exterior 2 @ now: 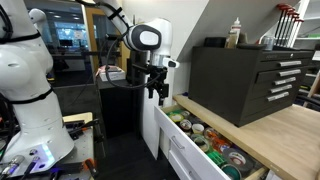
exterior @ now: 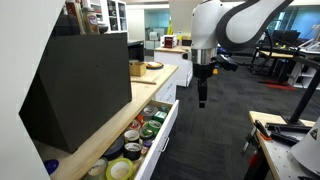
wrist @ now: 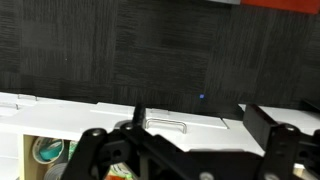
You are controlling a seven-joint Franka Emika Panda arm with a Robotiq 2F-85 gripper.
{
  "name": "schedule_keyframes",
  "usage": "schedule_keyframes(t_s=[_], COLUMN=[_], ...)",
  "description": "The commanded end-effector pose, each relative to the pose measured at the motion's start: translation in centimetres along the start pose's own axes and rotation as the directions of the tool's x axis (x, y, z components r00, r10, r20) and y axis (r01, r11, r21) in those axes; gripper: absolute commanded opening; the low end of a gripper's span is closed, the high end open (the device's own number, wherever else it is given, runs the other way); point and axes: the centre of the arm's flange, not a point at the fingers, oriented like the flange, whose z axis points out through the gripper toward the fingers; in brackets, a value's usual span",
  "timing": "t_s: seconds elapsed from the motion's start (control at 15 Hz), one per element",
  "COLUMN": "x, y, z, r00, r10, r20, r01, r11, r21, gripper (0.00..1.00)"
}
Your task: Slide the cabinet drawer to close
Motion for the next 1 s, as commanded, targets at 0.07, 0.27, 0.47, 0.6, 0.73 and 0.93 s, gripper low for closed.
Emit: schedule_keyframes(t_s=[0.07,0.27,0.47,0.6,0.73,0.93], x=[0.1,0.1,0.2,0.6,1.3,2.4], y=[0.0,0.0,0.1,0.4,0.7,1.0], z=[0.6,0.6,1.1,3.2,5.2,8.5], r00=[1.0,1.0,1.0,0.999,0.998,0.993], r10=[-0.007,-0.01,0.006,0.036,0.064,0.106], r20=[0.01,0.009,0.007,0.002,-0.013,-0.046], r01=[0.007,0.01,-0.006,-0.035,-0.064,-0.108], r11=[1.0,1.0,1.0,0.999,0.998,0.994], r21=[-0.001,-0.001,-0.018,-0.019,-0.025,-0.029], gripper=[1.0,1.0,1.0,1.0,1.0,1.0])
